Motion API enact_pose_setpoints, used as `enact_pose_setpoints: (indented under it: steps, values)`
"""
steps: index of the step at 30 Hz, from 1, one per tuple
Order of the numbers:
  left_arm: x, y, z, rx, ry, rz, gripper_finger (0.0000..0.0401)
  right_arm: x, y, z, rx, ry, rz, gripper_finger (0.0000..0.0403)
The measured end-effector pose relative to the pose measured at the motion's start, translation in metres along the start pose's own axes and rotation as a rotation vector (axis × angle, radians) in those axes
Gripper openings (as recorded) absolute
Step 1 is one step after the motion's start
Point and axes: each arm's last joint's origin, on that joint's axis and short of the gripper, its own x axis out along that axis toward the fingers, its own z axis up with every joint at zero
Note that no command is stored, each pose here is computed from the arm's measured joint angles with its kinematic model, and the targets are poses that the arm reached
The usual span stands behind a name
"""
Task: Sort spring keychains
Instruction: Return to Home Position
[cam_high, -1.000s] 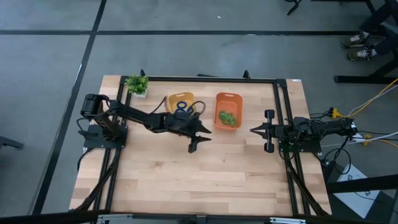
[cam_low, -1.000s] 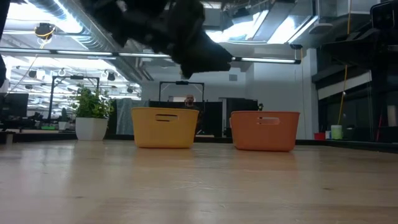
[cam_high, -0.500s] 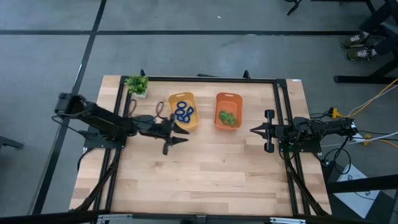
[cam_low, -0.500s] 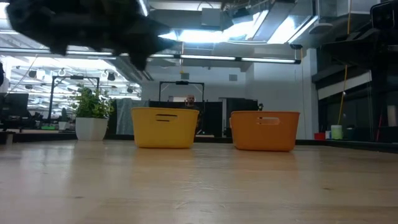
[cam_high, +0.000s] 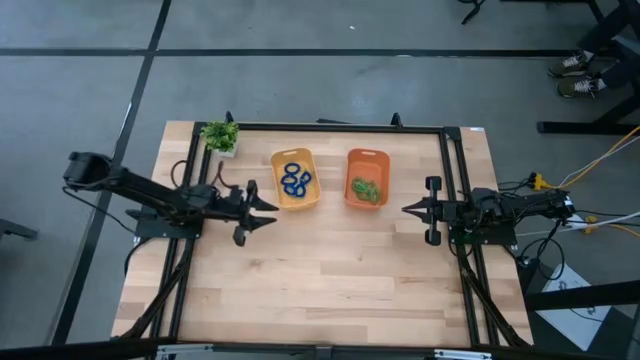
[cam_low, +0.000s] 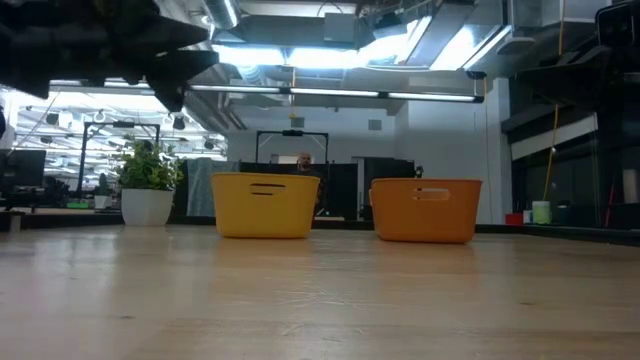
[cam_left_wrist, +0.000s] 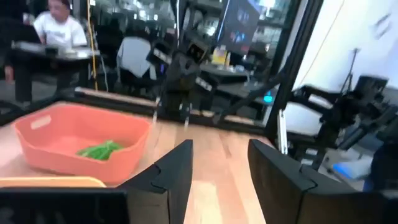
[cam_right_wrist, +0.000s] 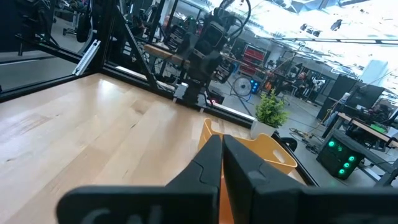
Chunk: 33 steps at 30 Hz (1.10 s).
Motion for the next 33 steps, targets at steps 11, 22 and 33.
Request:
enact_pose_setpoints:
  steps: [11,22,33]
  values:
    - [-0.027,0.005,-0.006,0.006,-0.084,-0.013,0.0148,0.0,0.0,0.0,0.0,0.001,-0.001,0.0016]
    - [-0.046,0.011,0.003,0.013,-0.063,-0.066,0.0151,0.0,0.0,0.0,0.0,0.0,-0.001,0.0016]
    - [-0.065,0.012,0.004,0.055,-0.057,-0.005,0.0152,0.0,0.0,0.0,0.0,-0.001,-0.001,0.0016]
